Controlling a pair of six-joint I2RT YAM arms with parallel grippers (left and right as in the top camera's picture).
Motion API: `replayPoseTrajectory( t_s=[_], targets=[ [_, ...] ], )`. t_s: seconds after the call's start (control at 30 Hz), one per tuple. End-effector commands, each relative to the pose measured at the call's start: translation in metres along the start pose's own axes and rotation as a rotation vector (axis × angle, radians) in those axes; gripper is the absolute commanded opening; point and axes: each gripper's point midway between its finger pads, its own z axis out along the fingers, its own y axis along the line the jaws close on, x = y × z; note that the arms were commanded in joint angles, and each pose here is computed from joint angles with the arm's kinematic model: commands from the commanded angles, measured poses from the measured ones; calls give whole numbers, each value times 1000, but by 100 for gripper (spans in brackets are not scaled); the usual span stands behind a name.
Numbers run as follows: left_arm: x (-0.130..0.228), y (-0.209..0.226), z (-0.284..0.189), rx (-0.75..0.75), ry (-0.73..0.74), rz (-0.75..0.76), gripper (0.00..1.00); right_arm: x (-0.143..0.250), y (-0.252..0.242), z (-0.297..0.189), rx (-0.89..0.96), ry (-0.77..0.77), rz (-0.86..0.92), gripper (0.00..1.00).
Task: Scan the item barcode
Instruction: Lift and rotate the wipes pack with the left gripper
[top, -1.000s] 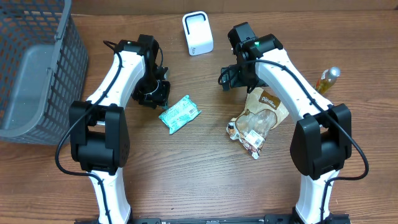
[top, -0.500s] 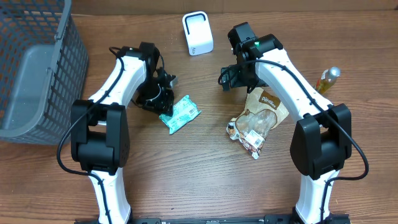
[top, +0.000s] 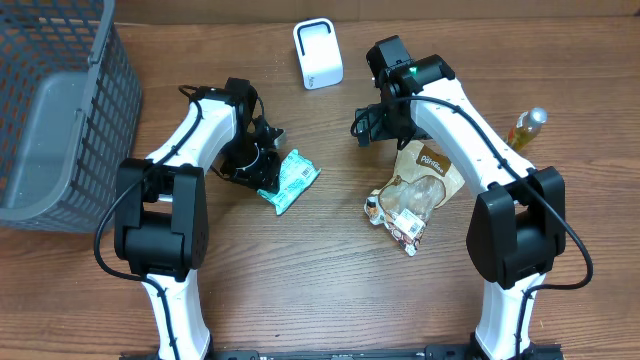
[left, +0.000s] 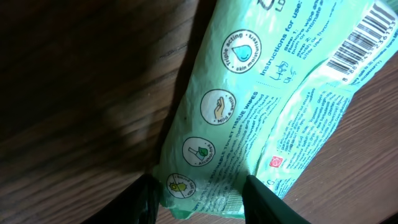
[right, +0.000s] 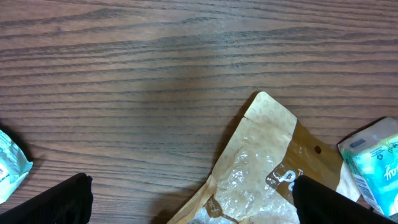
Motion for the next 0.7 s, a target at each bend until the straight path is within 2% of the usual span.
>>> replayPoseTrajectory(
  t_s=[0.0, 0.37, 0.5, 0.67],
  targets=[
    [6, -2, 8, 25, 23, 3, 46, -5, 0, -5, 2, -21, 0, 100],
    [23, 3, 38, 33, 53, -44, 47, -5, 0, -5, 2, -21, 0, 100],
    [27, 3, 44, 39, 57, -64, 25, -5, 0, -5, 2, -21, 0, 100],
    [17, -10, 39, 112, 26, -83, 14, -5, 0, -5, 2, -21, 0, 100]
  ],
)
